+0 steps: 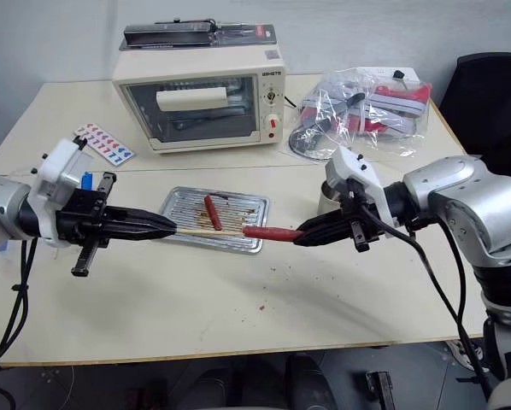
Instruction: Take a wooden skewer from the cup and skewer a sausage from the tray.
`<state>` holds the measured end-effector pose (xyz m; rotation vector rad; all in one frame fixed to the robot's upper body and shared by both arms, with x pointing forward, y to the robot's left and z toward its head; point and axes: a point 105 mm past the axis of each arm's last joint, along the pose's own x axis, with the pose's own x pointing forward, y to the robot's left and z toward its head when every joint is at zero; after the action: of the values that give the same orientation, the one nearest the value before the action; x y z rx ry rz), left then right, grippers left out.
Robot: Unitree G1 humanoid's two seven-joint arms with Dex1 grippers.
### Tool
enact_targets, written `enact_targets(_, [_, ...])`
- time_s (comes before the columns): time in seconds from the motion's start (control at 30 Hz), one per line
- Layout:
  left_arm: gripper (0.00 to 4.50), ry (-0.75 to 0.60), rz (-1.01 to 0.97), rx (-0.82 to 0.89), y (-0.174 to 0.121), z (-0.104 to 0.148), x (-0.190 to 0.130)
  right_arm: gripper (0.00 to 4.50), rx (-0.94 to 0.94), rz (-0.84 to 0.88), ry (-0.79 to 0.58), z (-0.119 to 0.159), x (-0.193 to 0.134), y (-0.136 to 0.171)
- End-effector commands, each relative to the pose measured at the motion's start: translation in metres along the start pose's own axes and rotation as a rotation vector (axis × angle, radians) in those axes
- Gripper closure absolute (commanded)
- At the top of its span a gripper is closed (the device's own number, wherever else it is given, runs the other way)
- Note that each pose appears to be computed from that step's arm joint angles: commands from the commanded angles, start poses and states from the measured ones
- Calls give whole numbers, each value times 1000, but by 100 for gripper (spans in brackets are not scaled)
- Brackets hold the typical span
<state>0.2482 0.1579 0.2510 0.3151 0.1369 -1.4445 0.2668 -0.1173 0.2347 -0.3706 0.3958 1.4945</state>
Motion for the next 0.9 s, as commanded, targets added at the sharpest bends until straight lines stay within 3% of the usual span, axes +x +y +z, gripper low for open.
enact_targets(0.03, [450,-2,7,27,2,4,-3,426,-36,5,-21,8,-4,5])
enact_targets(0.9, [450,3,5,25,2,-1,-3,426,-23,-6,-51,12,-6,3])
